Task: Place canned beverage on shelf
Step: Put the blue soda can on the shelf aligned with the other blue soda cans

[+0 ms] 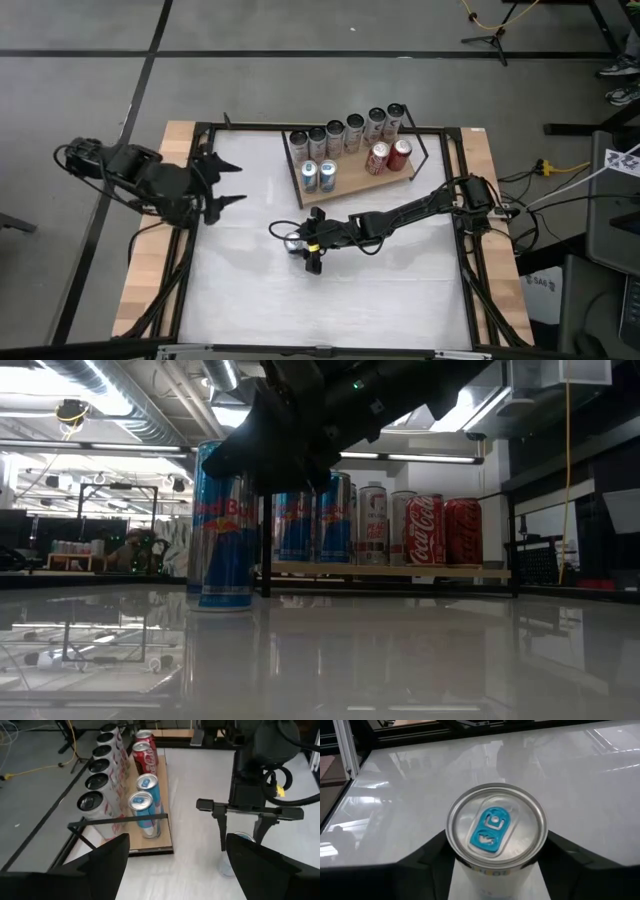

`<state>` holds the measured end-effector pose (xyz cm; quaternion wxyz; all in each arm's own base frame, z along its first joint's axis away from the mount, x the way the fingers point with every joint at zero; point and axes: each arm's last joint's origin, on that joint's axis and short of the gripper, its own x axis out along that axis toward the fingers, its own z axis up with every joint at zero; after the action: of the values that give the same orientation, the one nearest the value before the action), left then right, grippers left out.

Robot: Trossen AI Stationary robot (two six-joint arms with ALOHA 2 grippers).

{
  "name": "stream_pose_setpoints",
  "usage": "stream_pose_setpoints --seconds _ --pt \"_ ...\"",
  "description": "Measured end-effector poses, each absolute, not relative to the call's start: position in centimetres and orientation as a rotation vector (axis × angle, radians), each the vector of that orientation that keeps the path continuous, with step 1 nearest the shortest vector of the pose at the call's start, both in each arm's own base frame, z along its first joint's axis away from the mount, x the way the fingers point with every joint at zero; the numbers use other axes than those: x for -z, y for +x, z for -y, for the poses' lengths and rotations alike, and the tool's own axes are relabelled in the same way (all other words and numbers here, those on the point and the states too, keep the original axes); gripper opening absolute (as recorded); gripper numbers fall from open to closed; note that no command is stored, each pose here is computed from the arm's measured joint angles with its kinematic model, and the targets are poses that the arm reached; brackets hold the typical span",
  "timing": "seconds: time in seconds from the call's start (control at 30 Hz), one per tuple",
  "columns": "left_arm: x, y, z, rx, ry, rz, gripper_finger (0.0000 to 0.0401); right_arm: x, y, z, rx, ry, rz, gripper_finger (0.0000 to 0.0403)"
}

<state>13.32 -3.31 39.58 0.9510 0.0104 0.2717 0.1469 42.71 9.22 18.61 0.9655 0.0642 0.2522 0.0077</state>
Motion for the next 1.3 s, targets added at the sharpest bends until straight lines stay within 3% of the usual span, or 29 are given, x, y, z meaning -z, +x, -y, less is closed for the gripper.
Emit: stream_pose_setpoints --seconds 0.43,0.9,1.3 --pt "-31.2 12.9 3.6 -0.227 -0.058 -0.305 0.0322 -19.3 42.5 -9.2 -0.022 0.134 -0.506 0.0221" --pt "-22.7 12.7 3.2 -0.216 -0.059 -0.023 0.0322 -28.4 37.4 -7.7 -0.134 0.114 -0.498 0.0222" --pt "-20.9 10.3 2.0 -0.214 -0.055 0.084 0.0322 -34.2 31.5 -2.9 -0.095 0.099 -0.53 0.0222"
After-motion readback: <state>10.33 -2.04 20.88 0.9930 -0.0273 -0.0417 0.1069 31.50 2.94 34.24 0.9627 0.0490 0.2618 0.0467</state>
